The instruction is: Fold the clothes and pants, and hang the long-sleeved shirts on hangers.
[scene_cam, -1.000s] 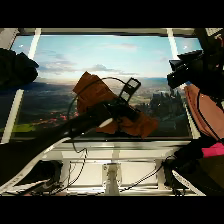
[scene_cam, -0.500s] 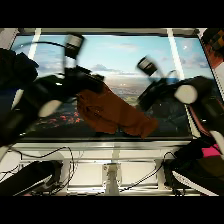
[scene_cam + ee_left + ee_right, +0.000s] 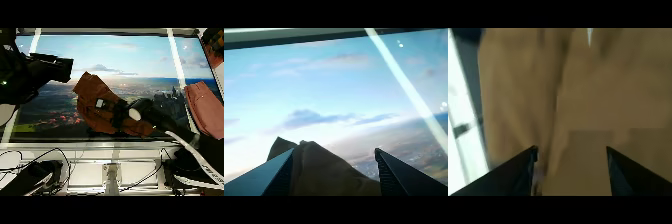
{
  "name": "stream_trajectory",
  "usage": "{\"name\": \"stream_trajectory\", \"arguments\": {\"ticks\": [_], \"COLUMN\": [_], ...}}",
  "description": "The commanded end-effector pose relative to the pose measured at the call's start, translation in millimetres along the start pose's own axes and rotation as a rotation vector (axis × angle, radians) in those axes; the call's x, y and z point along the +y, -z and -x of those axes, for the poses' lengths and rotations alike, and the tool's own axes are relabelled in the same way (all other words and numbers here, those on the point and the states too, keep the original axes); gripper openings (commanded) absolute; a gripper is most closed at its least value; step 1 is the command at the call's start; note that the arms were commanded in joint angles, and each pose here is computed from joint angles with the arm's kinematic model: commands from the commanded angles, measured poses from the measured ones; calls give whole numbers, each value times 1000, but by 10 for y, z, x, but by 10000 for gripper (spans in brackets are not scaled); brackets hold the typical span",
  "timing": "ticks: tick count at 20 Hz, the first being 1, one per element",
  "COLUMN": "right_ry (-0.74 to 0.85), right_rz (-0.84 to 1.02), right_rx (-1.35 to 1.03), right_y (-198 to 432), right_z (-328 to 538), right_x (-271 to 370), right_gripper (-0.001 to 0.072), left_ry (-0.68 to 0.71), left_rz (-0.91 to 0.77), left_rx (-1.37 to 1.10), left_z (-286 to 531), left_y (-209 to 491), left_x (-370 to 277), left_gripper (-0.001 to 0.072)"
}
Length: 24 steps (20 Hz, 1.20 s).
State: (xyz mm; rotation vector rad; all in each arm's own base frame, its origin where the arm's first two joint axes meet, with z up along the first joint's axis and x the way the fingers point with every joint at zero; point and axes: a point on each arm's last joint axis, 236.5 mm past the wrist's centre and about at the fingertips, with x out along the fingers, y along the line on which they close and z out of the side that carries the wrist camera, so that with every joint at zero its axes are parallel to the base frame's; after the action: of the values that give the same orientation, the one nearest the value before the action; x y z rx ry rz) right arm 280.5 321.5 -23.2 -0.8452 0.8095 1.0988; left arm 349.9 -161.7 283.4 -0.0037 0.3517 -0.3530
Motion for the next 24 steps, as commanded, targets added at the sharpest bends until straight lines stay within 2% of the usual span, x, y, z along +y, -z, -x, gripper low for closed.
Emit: {"name": "stream_trajectory", "arguments": {"ticks": [1,9,11,12,13,15,18,19,20,21,24], "right_ry": [54,67,80,93,115,167,237,246,245,248,276], "right_rz": [143,255,219,224,246,221,135,134,130,117,86], "right_rx": [-27,88,117,130,141,162,194,219,240,251,250], "right_y": [-176,93,175,204,219,262,378,446,481,472,279], "right_z": [-335,-672,-739,-753,-744,-709,-658,-636,-610,-577,-398], "right_x": [85,81,50,16,-41,-198,-419,-469,-477,-494,-635], "right_gripper": [584,578,572,536,534,452,420,276,58,16,15], "left_ry": [-14,-46,-46,-46,-47,-51,-51,-51,-51,-51,-63], "left_rz": [2,-28,-28,-29,-29,-33,-33,-33,-33,-33,-46], "left_rx": [12,4,3,3,3,2,2,2,2,2,-1], "left_z": [26,28,28,28,28,28,28,28,28,28,30], "left_y": [27,5,4,4,3,0,0,0,0,0,-9], "left_x": [50,132,132,132,133,143,142,143,143,143,171], "left_gripper": [549,550,549,549,549,549,549,549,549,549,549]}}
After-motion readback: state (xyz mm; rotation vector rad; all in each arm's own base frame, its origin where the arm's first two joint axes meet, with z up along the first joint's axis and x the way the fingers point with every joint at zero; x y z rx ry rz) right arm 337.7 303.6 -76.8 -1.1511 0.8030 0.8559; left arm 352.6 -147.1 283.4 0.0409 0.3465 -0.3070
